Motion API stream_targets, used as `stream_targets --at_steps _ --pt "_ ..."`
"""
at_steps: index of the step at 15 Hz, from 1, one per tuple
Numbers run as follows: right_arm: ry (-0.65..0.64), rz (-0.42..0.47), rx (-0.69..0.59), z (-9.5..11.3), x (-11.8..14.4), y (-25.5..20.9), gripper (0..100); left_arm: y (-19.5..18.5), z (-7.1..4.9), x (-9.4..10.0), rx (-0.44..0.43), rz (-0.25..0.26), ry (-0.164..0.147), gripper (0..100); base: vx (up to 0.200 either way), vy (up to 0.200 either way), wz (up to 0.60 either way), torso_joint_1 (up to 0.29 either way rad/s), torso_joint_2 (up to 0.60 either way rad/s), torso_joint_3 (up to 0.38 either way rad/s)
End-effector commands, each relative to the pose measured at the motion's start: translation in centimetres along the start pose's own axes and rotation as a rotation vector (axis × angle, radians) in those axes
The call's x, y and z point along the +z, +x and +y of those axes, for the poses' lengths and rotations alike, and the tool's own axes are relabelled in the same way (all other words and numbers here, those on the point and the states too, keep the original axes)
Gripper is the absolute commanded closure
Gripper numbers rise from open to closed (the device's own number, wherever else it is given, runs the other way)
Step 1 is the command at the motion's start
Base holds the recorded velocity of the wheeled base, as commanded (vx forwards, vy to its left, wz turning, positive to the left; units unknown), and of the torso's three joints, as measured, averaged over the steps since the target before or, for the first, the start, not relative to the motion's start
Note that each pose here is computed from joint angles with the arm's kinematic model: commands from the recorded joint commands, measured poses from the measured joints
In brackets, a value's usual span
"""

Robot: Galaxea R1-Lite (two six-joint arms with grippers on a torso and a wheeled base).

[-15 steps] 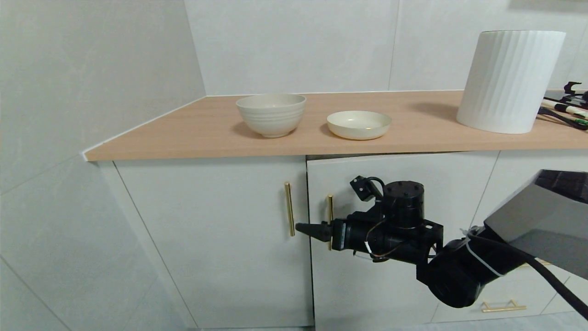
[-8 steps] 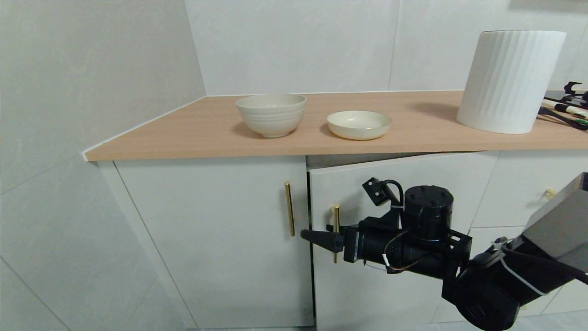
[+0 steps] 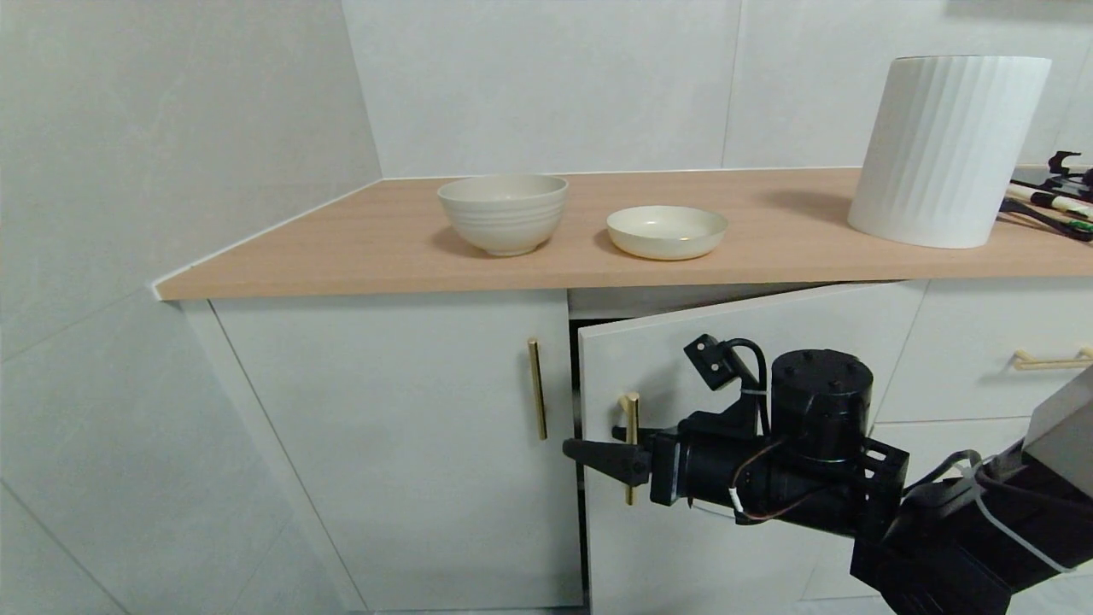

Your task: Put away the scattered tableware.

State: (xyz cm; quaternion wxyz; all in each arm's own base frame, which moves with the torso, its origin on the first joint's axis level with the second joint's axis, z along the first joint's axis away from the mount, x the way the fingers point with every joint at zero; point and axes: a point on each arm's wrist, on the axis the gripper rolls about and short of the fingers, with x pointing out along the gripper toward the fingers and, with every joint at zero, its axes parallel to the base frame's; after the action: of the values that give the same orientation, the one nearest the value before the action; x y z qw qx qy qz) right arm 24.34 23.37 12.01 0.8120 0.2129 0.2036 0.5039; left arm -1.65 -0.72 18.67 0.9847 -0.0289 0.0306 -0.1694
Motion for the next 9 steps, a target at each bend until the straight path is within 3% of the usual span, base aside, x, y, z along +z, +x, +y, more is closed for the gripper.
stream_targets --at_steps 1,2,3,5,7,9 --pt "-0.005 -0.006 0.014 0.5 0.2 -0.4 0 9.4 2.4 6.4 -0.198 0.252 -0.135 0 0.000 0.000 0.00 0.000 0.00 0.000" --pt "-0.004 -0.004 0.013 0.4 0.2 -0.3 0 10.3 2.6 6.5 -0.224 0.271 -0.146 0 0.000 0.000 0.00 0.000 0.00 0.000" --pt "0.002 0.007 0.012 0.4 -0.2 -0.3 0 14.1 3.4 6.1 -0.328 0.357 -0.213 0 0.000 0.000 0.00 0.000 0.00 0.000" --pt "0.006 0.021 0.008 0.5 -0.7 -0.7 0 18.9 4.5 4.2 -0.379 0.450 -0.352 0 0.000 0.000 0.00 0.000 0.00 0.000" --pt "-0.003 0.004 0.020 0.7 -0.5 -0.8 0 22.4 5.1 2.0 -0.424 0.499 -0.432 0 0.000 0.000 0.00 0.000 0.00 0.000" --pt "0.000 0.015 0.017 0.7 -0.9 -1.0 0 23.4 4.1 0.1 -0.489 0.559 -0.488 0 0.000 0.000 0.00 0.000 0.00 0.000"
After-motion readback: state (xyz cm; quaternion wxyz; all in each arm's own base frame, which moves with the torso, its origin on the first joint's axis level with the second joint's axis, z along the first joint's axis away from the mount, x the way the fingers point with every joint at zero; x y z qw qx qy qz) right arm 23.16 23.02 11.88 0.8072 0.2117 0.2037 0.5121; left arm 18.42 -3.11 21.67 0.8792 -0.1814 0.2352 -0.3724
